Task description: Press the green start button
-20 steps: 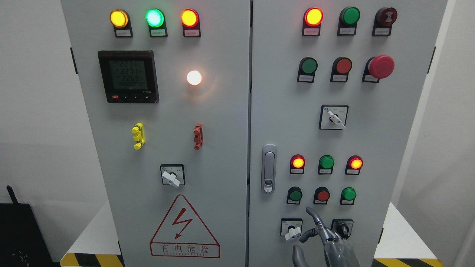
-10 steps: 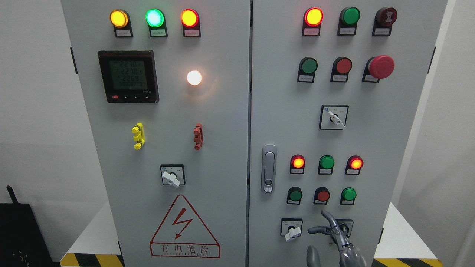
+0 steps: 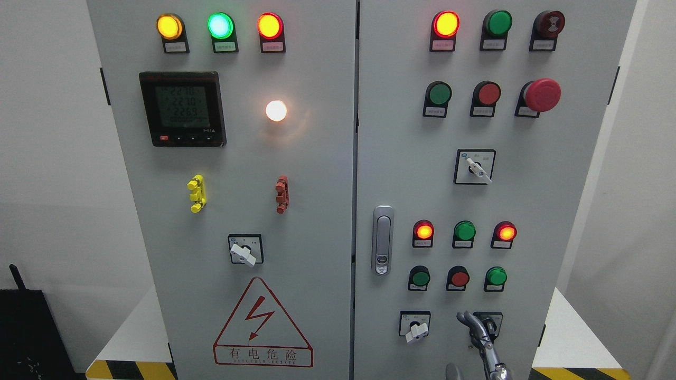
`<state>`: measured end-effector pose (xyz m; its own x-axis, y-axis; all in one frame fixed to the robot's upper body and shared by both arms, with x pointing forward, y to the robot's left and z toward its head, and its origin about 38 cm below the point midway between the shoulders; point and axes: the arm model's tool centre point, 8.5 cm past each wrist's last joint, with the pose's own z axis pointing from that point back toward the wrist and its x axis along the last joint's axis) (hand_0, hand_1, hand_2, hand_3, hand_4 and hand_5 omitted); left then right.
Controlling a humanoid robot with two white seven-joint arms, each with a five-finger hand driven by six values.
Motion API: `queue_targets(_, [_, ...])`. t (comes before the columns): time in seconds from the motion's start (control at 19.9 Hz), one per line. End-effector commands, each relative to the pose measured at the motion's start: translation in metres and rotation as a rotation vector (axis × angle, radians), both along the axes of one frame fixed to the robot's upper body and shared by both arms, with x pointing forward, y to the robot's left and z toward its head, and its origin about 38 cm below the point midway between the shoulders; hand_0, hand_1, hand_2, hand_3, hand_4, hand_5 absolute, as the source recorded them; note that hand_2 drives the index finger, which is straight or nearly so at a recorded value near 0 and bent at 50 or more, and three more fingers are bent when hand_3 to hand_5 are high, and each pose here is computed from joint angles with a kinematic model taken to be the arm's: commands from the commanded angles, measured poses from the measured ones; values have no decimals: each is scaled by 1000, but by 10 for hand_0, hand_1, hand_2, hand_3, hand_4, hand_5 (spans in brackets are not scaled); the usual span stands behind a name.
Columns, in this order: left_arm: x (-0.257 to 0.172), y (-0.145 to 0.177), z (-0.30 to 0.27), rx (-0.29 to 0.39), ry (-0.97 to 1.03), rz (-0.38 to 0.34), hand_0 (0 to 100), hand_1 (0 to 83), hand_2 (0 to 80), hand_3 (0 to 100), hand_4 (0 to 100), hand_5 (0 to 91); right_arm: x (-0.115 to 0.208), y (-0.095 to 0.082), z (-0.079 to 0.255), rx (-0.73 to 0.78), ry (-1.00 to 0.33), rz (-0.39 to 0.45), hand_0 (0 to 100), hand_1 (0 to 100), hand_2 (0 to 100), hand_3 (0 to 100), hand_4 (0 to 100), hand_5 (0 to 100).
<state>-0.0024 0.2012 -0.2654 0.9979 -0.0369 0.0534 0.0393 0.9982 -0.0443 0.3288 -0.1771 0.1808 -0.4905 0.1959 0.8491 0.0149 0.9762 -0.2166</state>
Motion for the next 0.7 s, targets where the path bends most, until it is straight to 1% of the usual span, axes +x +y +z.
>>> queue_targets(0.0, [0, 0, 0, 0, -1, 0, 120, 556, 0, 0, 0, 0, -8, 16, 3, 87, 4, 96, 338, 145, 0, 0, 0, 0])
queue_targets(0.25, [0, 0, 0, 0, -1, 0, 120, 556, 0, 0, 0, 0, -8, 16, 0, 114, 29, 105, 282, 138, 0, 0, 0, 0])
queue_targets(0.65, [0, 0, 0, 0, -1, 0, 120, 556, 0, 0, 0, 0, -5, 15, 1, 113, 36, 103, 249, 139, 0, 0, 0, 0])
